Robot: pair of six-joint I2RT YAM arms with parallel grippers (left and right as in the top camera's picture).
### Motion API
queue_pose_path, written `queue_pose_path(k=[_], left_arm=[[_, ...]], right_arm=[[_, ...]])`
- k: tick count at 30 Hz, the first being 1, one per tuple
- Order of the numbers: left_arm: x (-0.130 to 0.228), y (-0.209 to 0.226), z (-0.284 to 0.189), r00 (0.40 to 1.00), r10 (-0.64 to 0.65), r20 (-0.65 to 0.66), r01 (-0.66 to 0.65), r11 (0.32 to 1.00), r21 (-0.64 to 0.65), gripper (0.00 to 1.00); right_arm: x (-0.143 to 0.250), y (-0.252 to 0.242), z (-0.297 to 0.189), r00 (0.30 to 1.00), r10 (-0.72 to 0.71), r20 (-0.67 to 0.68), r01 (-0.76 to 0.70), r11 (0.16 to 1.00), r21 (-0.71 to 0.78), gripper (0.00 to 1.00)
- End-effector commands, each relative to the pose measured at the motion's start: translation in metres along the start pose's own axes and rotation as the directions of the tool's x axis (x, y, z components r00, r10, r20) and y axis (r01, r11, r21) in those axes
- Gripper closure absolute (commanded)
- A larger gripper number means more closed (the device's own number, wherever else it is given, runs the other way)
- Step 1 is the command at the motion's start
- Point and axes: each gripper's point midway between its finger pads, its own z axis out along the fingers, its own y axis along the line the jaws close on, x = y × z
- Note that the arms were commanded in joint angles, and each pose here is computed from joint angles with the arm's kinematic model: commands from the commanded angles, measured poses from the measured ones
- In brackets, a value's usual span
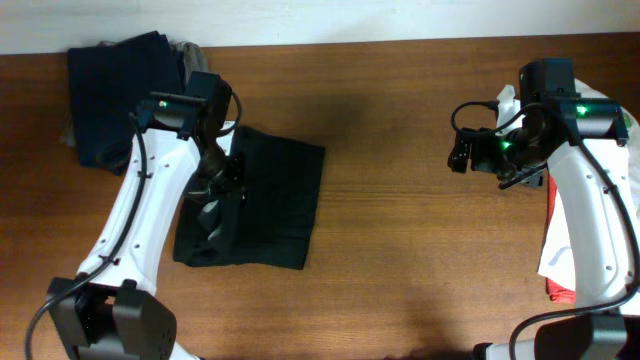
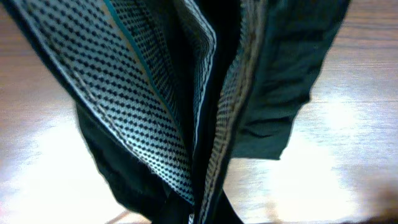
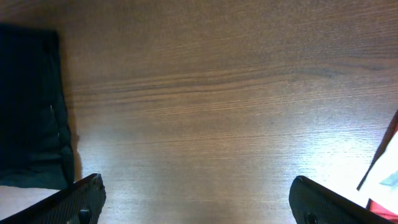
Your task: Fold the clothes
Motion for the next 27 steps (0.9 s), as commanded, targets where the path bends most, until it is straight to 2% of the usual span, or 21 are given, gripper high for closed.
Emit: queue_pose_path(k=[1,4,8,10,16,17,18,19,20,23,27], left_arm=[[0.002,-0.022,0.01,0.999,0.034,-0.013,-0.032,0.992,0.119,0.99],[-0.001,-0.029,0.019,0.999,0.035,-0.001,-0.035,0.986,0.161,0.98],[0.0,-0.029,0.033,0.999,0.035,-0.002,-0.035,0.986,0.163,0.92],[-0.002,-0.029,0.042,0.999,0.036,0.009,-0.037,0.986,0.165,0.92],[-0.025,-0.033,0.047,0.993,0.039,0.109,-0.058,0.982,0.18,0.92],[-0.027,-0.034,0.047,0.992,0.039,0.117,-0.06,0.982,0.18,0.88],[-0.028,-0.034,0.047,0.992,0.039,0.12,-0.061,0.982,0.181,0.66],[-0.028,-0.034,0.047,0.992,0.039,0.121,-0.061,0.982,0.181,0.53],[-0.028,-0.034,0.047,0.992,0.04,0.122,-0.062,0.982,0.181,0.48],[-0.029,-0.034,0.046,0.992,0.039,0.123,-0.062,0.981,0.182,0.22],[-0.033,-0.041,0.038,0.989,0.04,0.142,-0.071,0.973,0.217,0.22]], right_arm=[[-0.002,-0.002,-0.003,1.0,0.01,0.011,-0.01,1.0,0.009,0.02],[-0.003,-0.002,-0.003,1.0,0.01,0.011,-0.01,1.0,0.009,0.02],[-0.003,-0.002,-0.003,1.0,0.01,0.011,-0.01,1.0,0.009,0.02],[-0.003,-0.002,-0.003,1.0,0.01,0.011,-0.01,1.0,0.009,0.02],[-0.003,-0.002,-0.003,1.0,0.01,0.011,-0.01,1.0,0.009,0.02],[-0.003,-0.002,-0.003,1.0,0.01,0.011,-0.01,1.0,0.009,0.01],[-0.003,-0.002,-0.003,1.0,0.01,0.011,-0.01,1.0,0.009,0.02],[-0.002,-0.002,-0.003,1.0,0.01,0.011,-0.01,1.0,0.009,0.02],[-0.003,-0.002,-0.003,1.0,0.01,0.011,-0.01,1.0,0.009,0.02],[-0.003,-0.002,-0.003,1.0,0.01,0.011,-0.01,1.0,0.009,0.01],[-0.003,-0.002,-0.003,1.0,0.01,0.011,-0.01,1.0,0.009,0.02]])
